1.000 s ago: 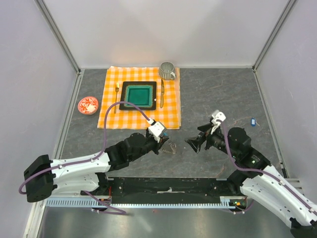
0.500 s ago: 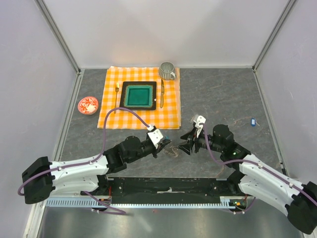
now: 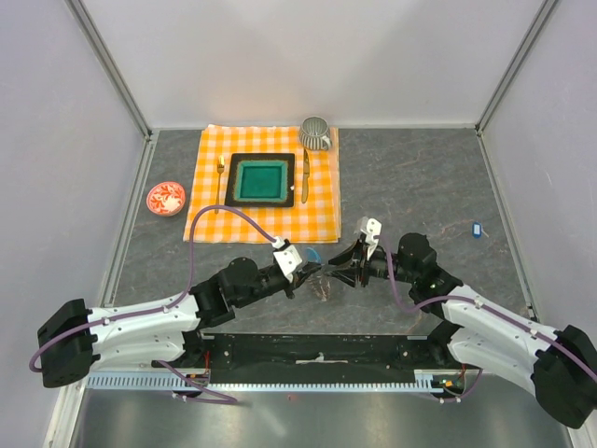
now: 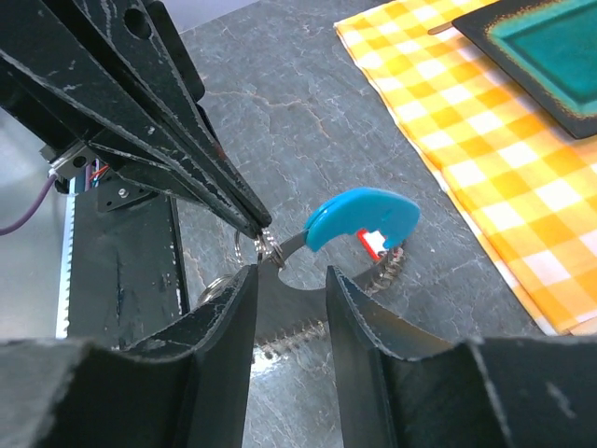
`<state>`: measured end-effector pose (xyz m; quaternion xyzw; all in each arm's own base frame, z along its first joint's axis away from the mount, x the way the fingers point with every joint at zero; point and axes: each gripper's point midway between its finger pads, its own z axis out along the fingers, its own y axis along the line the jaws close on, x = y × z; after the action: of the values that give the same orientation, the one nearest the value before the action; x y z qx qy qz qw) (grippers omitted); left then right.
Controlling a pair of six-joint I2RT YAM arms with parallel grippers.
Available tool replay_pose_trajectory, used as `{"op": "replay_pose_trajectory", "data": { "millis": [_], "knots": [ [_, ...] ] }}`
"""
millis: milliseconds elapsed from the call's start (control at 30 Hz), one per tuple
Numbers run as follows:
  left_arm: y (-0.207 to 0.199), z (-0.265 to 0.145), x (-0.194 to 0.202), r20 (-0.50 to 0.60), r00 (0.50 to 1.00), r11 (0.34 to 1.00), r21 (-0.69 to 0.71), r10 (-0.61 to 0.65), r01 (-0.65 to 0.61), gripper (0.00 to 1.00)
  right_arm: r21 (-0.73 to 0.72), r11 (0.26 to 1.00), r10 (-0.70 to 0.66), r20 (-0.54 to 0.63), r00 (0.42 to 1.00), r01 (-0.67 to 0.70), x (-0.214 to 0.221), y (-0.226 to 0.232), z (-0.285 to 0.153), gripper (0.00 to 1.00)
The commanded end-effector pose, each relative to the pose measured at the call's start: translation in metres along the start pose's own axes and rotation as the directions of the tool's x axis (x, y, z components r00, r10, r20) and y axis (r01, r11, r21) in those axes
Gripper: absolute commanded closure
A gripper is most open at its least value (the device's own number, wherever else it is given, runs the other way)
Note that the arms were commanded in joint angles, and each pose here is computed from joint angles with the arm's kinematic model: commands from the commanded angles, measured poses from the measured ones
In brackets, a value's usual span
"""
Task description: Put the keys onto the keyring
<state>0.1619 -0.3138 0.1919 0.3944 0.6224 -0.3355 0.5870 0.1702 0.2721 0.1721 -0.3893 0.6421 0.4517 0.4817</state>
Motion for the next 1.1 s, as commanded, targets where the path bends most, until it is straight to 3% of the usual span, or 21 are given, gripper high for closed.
{"op": "replay_pose_trajectory", "data": {
  "millis": [0, 167, 300, 533, 567, 600, 633, 733, 933, 1067],
  "knots": [
    [-0.004, 0.001, -0.034, 0.125, 0.992, 0.999, 0.023, 0.033, -0.036, 0.98, -0.051, 0.997, -0.048, 0.049, 0.998, 0.051, -0.008, 0.005, 0.005, 0.59],
    [-0.008, 0.003, -0.034, 0.124, 0.992, 0.999, 0.045, 0.022, -0.028, 0.98, -0.064, 0.997, -0.048, 0.056, 0.997, 0.052, -0.007, 0.006, 0.007, 0.67],
    [-0.009, 0.003, -0.033, 0.122, 0.992, 0.998, 0.052, 0.019, -0.026, 0.98, -0.079, 0.995, -0.06, 0.07, 0.996, 0.066, -0.011, 0.01, 0.006, 0.83],
    [-0.012, 0.002, -0.028, 0.113, 0.994, 0.998, 0.064, 0.014, -0.021, 0.98, -0.107, 0.99, -0.083, 0.1, 0.992, 0.093, -0.02, 0.017, 0.003, 0.81],
    [-0.011, 0.003, -0.027, 0.11, 0.994, 0.998, 0.063, 0.014, -0.021, 0.98, -0.119, 0.988, -0.083, 0.101, 0.991, 0.095, -0.021, 0.02, 0.003, 0.85],
    [-0.01, 0.002, -0.027, 0.109, 0.994, 0.998, 0.06, 0.014, -0.02, 0.98, -0.121, 0.988, -0.081, 0.098, 0.992, 0.093, -0.02, 0.019, 0.003, 0.97],
    [-0.01, 0.001, -0.028, 0.111, 0.994, 0.998, 0.058, 0.012, -0.019, 0.98, -0.124, 0.988, -0.08, 0.097, 0.992, 0.092, -0.02, 0.02, 0.003, 1.0],
    [-0.007, -0.001, -0.031, 0.116, 0.993, 0.999, 0.043, 0.01, -0.016, 0.98, -0.128, 0.988, -0.077, 0.089, 0.993, 0.088, -0.022, 0.02, 0.003, 1.0],
    [0.004, -0.007, -0.036, 0.015, 1.0, 1.0, -0.011, -0.002, 0.002, 0.79, -0.059, 0.992, -0.114, 0.006, 0.993, 0.115, -0.035, 0.01, 0.001, 1.0],
    [0.005, -0.008, -0.037, -0.075, 0.996, 0.999, 0.016, 0.036, -0.035, 0.59, -0.018, 0.989, -0.147, -0.123, 0.982, 0.146, -0.048, 0.004, -0.005, 1.0]
  ]
}}
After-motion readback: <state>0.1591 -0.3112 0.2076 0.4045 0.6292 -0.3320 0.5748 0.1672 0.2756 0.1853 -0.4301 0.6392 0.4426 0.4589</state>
